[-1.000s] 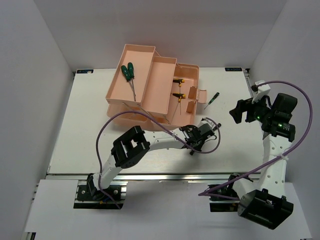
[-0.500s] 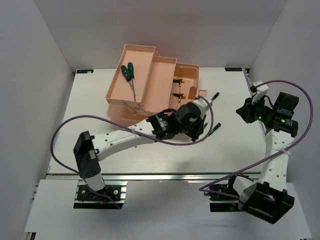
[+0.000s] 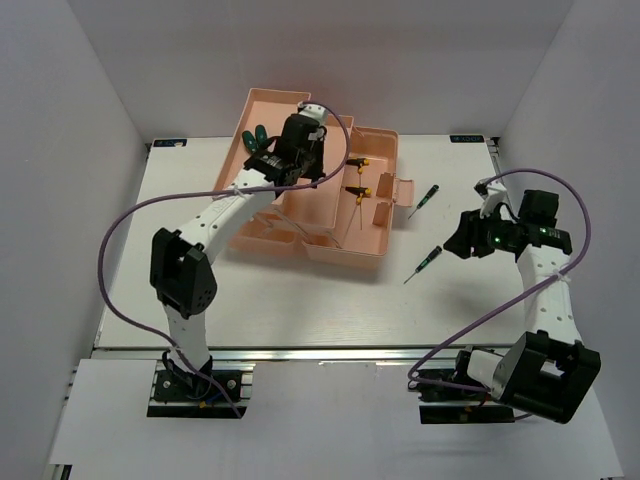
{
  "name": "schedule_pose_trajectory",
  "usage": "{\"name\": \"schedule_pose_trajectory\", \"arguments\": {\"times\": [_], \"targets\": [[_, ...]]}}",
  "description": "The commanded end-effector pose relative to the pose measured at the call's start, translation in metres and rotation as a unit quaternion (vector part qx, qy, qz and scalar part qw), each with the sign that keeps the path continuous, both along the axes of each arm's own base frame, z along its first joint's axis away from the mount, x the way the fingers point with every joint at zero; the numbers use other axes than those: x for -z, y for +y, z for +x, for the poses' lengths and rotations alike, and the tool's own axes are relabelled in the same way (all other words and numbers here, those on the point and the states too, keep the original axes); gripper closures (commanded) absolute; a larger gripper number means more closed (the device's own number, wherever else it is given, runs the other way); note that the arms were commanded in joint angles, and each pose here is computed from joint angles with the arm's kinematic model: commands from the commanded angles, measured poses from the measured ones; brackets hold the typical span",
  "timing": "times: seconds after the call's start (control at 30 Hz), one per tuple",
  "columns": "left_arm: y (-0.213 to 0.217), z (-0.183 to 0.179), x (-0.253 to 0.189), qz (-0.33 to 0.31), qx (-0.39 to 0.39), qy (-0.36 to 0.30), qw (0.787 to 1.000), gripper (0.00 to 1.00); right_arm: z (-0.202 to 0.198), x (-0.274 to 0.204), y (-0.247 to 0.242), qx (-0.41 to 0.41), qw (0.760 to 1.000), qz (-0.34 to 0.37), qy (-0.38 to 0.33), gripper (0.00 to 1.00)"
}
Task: Sort the tools into containers
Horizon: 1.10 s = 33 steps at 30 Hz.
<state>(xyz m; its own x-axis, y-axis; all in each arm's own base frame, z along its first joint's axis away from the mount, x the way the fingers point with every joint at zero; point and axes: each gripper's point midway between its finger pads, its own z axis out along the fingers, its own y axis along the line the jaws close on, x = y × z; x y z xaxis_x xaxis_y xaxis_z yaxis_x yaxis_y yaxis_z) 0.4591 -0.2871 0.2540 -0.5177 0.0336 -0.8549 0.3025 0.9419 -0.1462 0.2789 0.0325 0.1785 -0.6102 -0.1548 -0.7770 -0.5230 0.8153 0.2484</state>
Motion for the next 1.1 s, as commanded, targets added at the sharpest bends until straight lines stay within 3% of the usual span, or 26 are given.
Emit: {"name": "schedule_pose_trajectory", "arguments": {"times": [0.0, 0.03, 0.07, 0.17, 0.4, 0.47, 0.5, 0.53, 0.6, 0.67, 0.7, 0.8, 0.83, 1.07], "targets": [[0.008, 0.004, 0.008, 0.029, -0.008, 0.007, 1.000, 0.82, 0.013, 0.016, -0.002, 0.083, 0.995, 0.009, 0.047, 0.44], [0.009, 0.007, 0.012, 0.031, -0.012, 0.008, 0.999, 0.75, 0.015, 0.022, 0.000, 0.094, 0.994, 0.016, 0.051, 0.35], [0.008, 0.010, 0.018, 0.033, -0.015, 0.013, 0.999, 0.59, 0.015, 0.028, 0.005, 0.128, 0.988, 0.030, 0.076, 0.29], [0.006, 0.014, 0.016, 0.027, -0.020, 0.014, 0.999, 0.46, 0.019, 0.045, 0.007, 0.192, 0.976, 0.037, 0.099, 0.11], [0.001, -0.003, -0.034, -0.025, 0.008, -0.018, 0.999, 0.38, 0.023, 0.081, -0.006, 0.297, 0.942, 0.011, 0.155, 0.11], [0.007, -0.019, -0.068, -0.056, 0.013, -0.049, 0.997, 0.38, 0.027, 0.092, -0.009, 0.321, 0.931, 0.002, 0.174, 0.12], [0.011, -0.028, -0.056, -0.056, 0.017, -0.038, 0.998, 0.38, 0.032, 0.098, -0.008, 0.335, 0.923, 0.008, 0.189, 0.15], [0.018, -0.043, -0.085, -0.080, 0.020, -0.066, 0.994, 0.38, 0.035, 0.102, -0.011, 0.352, 0.916, 0.003, 0.194, 0.18], [0.028, -0.062, -0.073, -0.089, 0.017, -0.056, 0.994, 0.38, 0.038, 0.115, -0.009, 0.363, 0.906, 0.004, 0.220, 0.24], [0.045, -0.086, -0.098, -0.117, 0.008, -0.080, 0.990, 0.38, 0.040, 0.123, -0.004, 0.373, 0.897, 0.004, 0.236, 0.27], [0.054, -0.094, -0.081, -0.108, -0.003, -0.067, 0.992, 0.38, 0.043, 0.128, 0.000, 0.377, 0.895, -0.002, 0.240, 0.31], [0.079, -0.125, -0.094, -0.131, -0.024, -0.082, 0.988, 0.38, 0.049, 0.136, 0.005, 0.381, 0.892, -0.015, 0.243, 0.42], [0.089, -0.132, -0.078, -0.124, -0.041, -0.068, 0.989, 0.38, 0.054, 0.135, 0.006, 0.390, 0.890, -0.024, 0.234, 0.42], [0.138, -0.181, -0.067, -0.143, -0.102, -0.065, 0.982, 0.38, 0.064, 0.155, 0.001, 0.406, 0.878, -0.059, 0.247, 0.49]]}}
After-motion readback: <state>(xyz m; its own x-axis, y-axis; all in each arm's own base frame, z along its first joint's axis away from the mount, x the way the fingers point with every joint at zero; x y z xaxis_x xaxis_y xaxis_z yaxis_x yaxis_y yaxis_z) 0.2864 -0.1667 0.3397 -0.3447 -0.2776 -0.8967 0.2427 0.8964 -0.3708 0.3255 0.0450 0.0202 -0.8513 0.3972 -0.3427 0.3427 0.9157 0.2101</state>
